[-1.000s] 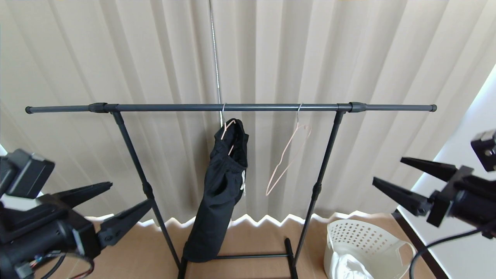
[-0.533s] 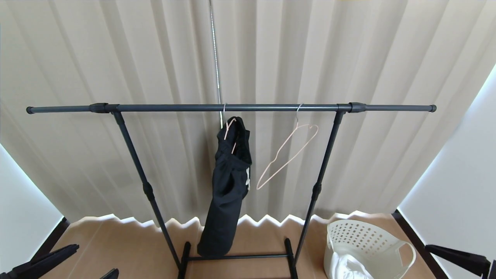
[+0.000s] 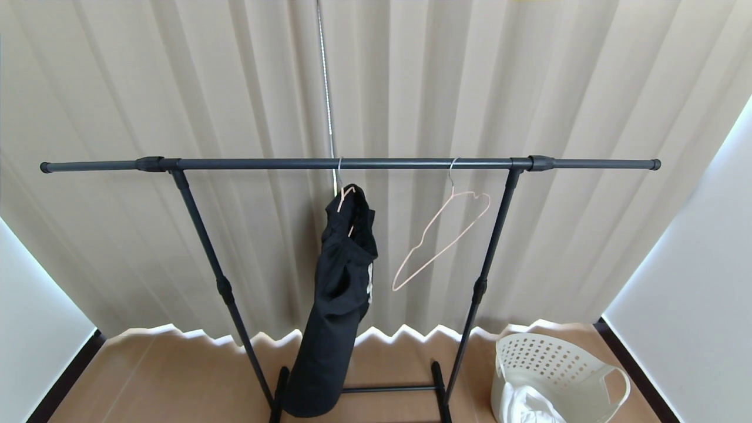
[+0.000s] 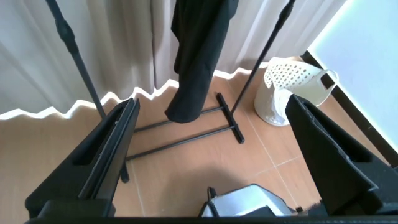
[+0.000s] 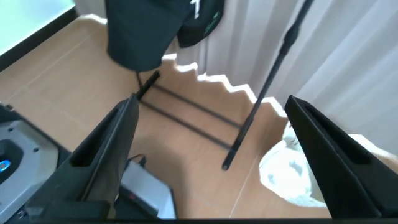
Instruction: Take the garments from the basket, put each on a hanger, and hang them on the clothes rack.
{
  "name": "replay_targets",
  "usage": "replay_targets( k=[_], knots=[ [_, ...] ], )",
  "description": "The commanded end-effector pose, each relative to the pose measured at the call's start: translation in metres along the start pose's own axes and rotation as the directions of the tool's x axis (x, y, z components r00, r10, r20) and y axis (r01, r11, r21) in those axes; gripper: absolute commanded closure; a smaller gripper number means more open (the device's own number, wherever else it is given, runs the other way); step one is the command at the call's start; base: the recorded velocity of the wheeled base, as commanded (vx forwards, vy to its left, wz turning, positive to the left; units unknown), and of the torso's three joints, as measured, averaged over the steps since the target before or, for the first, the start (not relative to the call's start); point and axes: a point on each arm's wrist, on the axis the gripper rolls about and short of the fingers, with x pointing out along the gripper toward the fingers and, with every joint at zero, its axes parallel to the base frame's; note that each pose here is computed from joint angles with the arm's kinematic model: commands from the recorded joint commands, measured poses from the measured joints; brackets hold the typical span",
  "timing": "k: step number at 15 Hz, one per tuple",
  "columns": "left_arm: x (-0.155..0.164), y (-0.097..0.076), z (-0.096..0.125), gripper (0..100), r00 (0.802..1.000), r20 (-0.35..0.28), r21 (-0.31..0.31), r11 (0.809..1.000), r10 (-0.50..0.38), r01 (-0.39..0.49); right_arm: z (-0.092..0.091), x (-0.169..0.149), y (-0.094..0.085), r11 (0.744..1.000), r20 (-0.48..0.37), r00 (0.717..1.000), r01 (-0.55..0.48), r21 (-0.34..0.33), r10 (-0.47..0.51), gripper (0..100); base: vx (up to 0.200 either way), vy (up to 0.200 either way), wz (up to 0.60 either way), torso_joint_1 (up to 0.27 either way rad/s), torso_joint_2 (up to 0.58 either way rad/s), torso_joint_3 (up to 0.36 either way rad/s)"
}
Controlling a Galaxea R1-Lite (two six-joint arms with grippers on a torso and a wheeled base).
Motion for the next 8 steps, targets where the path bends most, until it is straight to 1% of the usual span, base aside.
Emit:
replay_targets(
  k=[1, 2, 3, 4, 5, 6, 7, 8],
  knots=[
    [-0.012, -0.001, -0.007, 0, 0.993, 0.113, 0.011, 0.999, 0.039, -0.04, -0.004, -0.012, 0.003, 0.996, 0.138, 0.987, 0.085, -0.028, -0.081, 0, 0.0, 0.0, 0.0, 0.0, 0.0, 0.0],
    [-0.015, 0.0, -0.008, 0, 0.984, 0.158, 0.021, 0.996, 0.081, -0.086, -0.006, -0.014, 0.004, 0.992, 0.164, 0.98, 0.12, -0.028, -0.114, 0, 0.0, 0.0, 0.0, 0.0, 0.0, 0.0],
    [-0.02, 0.0, -0.011, 0, 0.97, 0.211, 0.055, 0.99, 0.118, -0.132, -0.007, -0.016, 0.004, 0.987, 0.19, 0.97, 0.161, -0.026, -0.153, 0, 0.0, 0.0, 0.0, 0.0, 0.0, 0.0],
    [-0.023, 0.0, -0.014, 0, 0.963, 0.232, 0.078, 0.984, 0.14, -0.162, -0.008, -0.018, 0.005, 0.982, 0.216, 0.96, 0.185, -0.026, -0.175, 0, 0.0, 0.0, 0.0, 0.0, 0.0, 0.0],
    [-0.023, 0.001, -0.015, 0, 0.953, 0.231, 0.073, 0.973, 0.196, -0.218, -0.008, -0.02, 0.005, 0.977, 0.235, 0.951, 0.213, -0.019, -0.203, 0, 0.0, 0.0, 0.0, 0.0, 0.0, 0.0],
    [-0.023, 0.002, -0.015, 0, 0.941, 0.234, 0.064, 0.962, 0.245, -0.267, -0.008, -0.02, 0.005, 0.962, 0.236, 0.935, 0.272, -0.002, -0.264, 0, 0.0, 0.0, 0.0, 0.0, 0.0, 0.0],
    [-0.023, 0.002, -0.015, 0, 0.939, 0.233, 0.069, 0.959, 0.251, -0.274, -0.01, -0.021, 0.006, 0.942, 0.252, 0.91, 0.336, 0.01, -0.328, 0, 0.0, 0.0, 0.0, 0.0, 0.0, 0.0],
    [-0.023, 0.003, -0.015, 0, 0.939, 0.235, 0.092, 0.956, 0.252, -0.28, -0.011, -0.023, 0.008, 0.934, 0.277, 0.897, 0.356, 0.004, -0.344, 0, 0.0, 0.0, 0.0, 0.0, 0.0, 0.0]
  ],
)
